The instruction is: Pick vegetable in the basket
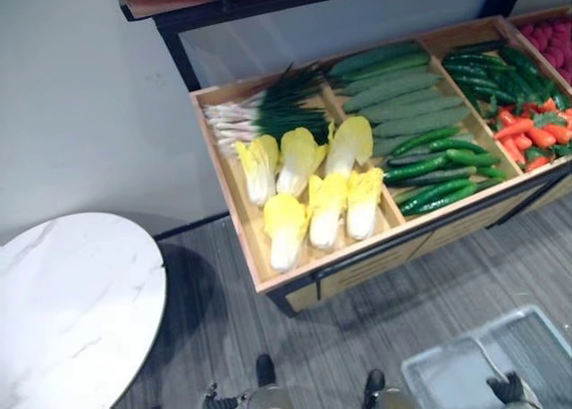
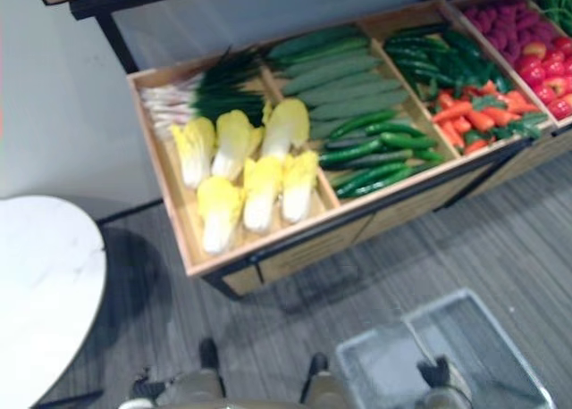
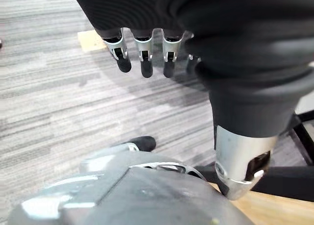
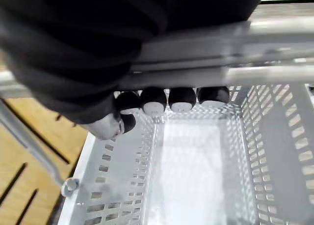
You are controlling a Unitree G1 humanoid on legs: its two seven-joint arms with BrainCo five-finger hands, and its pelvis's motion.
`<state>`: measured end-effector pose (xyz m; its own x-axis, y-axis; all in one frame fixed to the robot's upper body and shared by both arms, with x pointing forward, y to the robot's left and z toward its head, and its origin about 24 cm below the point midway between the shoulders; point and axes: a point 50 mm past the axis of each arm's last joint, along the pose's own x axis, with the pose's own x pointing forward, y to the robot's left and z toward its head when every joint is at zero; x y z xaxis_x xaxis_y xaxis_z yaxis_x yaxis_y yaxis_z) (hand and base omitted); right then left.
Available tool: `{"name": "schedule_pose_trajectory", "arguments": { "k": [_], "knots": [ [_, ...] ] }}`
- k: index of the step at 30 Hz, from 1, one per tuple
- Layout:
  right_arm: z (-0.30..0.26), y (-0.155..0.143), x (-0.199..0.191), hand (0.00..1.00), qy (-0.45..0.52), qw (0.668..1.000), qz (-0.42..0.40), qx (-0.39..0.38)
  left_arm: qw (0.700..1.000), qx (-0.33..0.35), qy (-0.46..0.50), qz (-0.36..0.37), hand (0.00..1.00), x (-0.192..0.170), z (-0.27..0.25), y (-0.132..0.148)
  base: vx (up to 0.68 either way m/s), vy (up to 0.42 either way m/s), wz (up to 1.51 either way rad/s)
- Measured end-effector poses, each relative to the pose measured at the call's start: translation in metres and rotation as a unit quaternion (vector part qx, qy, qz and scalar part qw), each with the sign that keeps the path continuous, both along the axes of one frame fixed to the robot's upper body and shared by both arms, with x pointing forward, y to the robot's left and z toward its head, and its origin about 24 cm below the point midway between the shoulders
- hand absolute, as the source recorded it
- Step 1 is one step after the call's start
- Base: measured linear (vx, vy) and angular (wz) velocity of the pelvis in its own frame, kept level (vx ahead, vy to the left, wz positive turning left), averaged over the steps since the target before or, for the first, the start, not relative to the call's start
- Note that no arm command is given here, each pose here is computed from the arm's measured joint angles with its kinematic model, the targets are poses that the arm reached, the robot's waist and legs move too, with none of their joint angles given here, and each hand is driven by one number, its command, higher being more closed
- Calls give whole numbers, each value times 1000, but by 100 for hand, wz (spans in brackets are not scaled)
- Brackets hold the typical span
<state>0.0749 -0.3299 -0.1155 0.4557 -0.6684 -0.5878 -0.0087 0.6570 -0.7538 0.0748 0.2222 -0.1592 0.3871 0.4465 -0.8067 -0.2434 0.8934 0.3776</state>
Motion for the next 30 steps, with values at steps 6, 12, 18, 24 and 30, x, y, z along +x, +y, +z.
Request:
{"name": "schedule_pose_trajectory", "arguments": {
  "k": [6,12,18,24,30],
  "knots": [
    [-5,-6,-38,100,11,994,-106,18,1000,10,-7,19,0,5,2,7,-7,169,-3],
    [-16,16,-35,100,5,992,-119,48,998,42,-32,19,0,27,10,14,25,110,12],
    [-18,27,-15,100,-21,992,-113,52,991,106,-75,32,0,43,27,40,9,29,16],
    [-23,38,-4,100,-16,993,-98,69,974,146,-165,62,0,65,51,42,37,-7,9],
    [-23,38,-7,100,-19,992,-108,60,938,149,-294,103,0,84,90,15,126,-52,5]
  ]
}}
